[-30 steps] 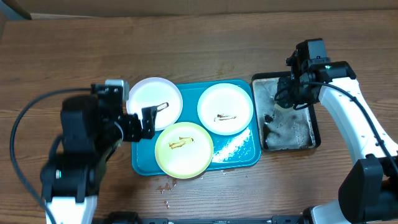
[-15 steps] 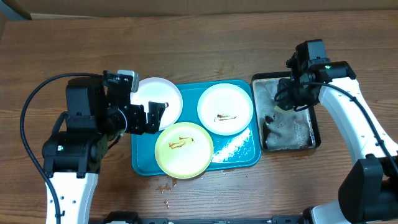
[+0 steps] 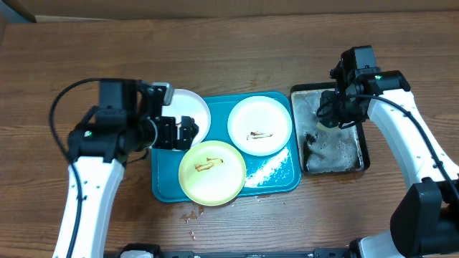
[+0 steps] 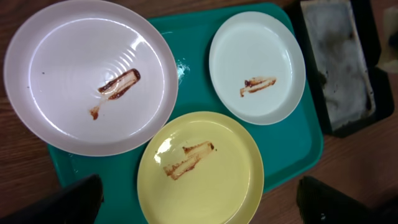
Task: Clean dirty plates on tray and stack at the side
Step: 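Reach the left gripper to the rim of the right white plate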
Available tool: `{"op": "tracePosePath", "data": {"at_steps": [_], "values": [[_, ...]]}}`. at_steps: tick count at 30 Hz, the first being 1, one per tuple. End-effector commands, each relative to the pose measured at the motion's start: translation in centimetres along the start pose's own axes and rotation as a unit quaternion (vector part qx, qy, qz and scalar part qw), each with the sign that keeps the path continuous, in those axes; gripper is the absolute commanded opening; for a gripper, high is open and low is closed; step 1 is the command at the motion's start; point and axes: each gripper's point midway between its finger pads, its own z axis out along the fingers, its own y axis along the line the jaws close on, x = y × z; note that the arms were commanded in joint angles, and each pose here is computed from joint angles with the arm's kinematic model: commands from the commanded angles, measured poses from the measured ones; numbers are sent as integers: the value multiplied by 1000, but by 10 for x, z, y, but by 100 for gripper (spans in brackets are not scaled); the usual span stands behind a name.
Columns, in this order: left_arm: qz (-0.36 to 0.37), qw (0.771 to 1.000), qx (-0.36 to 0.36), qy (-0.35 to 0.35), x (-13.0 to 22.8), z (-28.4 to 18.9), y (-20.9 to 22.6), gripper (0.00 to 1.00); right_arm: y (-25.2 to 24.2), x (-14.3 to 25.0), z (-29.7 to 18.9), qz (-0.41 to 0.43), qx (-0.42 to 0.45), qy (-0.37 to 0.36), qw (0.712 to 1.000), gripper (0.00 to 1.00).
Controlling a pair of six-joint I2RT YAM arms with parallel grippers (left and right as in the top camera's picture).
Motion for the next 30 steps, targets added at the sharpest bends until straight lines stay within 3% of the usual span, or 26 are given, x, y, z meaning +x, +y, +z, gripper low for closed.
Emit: {"op": "tracePosePath", "data": {"at_steps": [1,10,15,18,20,30], "values": [[37,999,-13,13,-4,12,-6,100,3,-8,-12,-2,-7,-18,1000,4],[62,998,0,-11,-32,50,-26,99,5,-4,-12,-1,-14,-11,1000,4],[52,998,-3,27,-24,79,-17,88,5,-4,-12,-1,-13,-10,1000,4],[61,997,-4,47,-22,97,-14,90,5,-4,-12,-1,-13,-10,1000,4],[73,996,-17,58,-23,105,-14,82,5,-4,-12,-1,-13,-10,1000,4],[141,988,-30,63,-42,123,-58,88,4,1,-12,0,-11,-1,1000,4]]}}
